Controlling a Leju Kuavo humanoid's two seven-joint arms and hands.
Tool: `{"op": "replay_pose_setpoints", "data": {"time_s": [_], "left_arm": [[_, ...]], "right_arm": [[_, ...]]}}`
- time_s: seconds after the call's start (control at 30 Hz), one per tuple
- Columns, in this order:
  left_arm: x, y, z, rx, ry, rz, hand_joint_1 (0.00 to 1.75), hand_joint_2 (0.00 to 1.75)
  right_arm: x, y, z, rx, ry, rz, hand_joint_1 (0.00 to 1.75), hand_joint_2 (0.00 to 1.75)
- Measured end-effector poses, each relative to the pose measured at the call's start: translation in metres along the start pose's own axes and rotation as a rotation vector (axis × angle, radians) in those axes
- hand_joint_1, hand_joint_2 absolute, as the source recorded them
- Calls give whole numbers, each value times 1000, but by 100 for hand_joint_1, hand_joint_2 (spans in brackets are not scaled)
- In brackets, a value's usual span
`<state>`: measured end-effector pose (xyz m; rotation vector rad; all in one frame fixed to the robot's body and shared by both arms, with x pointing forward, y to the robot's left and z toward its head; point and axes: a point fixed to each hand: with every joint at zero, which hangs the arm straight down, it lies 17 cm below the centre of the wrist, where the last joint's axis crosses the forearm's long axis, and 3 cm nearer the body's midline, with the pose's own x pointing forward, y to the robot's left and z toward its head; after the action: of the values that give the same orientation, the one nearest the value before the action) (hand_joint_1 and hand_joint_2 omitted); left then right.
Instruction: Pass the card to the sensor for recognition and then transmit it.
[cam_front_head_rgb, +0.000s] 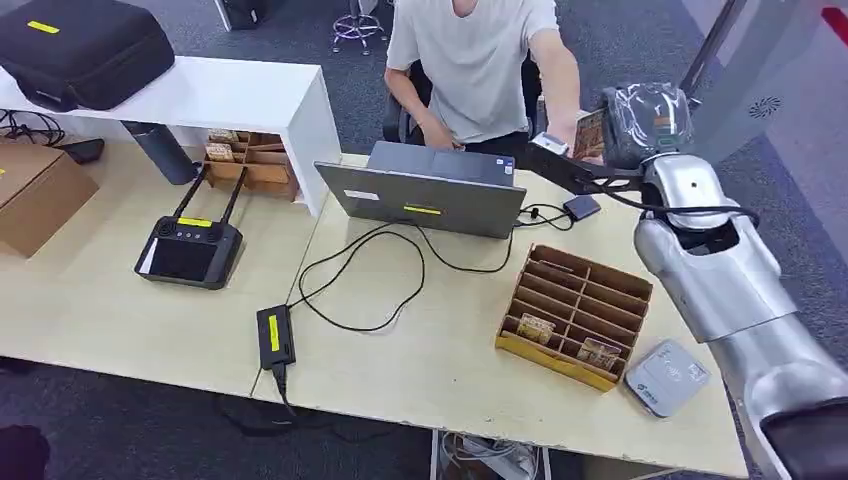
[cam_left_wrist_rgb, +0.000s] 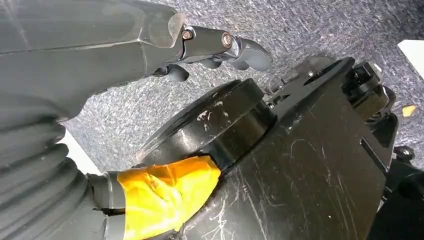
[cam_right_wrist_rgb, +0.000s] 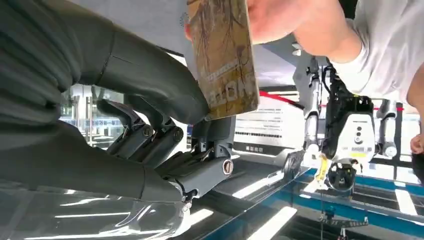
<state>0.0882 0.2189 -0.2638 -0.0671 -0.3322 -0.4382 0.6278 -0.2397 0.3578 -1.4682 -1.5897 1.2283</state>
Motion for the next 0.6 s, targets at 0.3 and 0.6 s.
{"op": "replay_pose_setpoints", "data": {"time_s": [0.3, 0.6], "left_arm": [[-1, -2, 0, -20, 4, 11, 0, 175], [1, 0, -2, -9, -1, 32, 0, 175]], "right_arm": [[2, 9, -1, 24, 2, -3, 0, 175], [2, 10, -2, 25, 3, -8, 0, 175]]}}
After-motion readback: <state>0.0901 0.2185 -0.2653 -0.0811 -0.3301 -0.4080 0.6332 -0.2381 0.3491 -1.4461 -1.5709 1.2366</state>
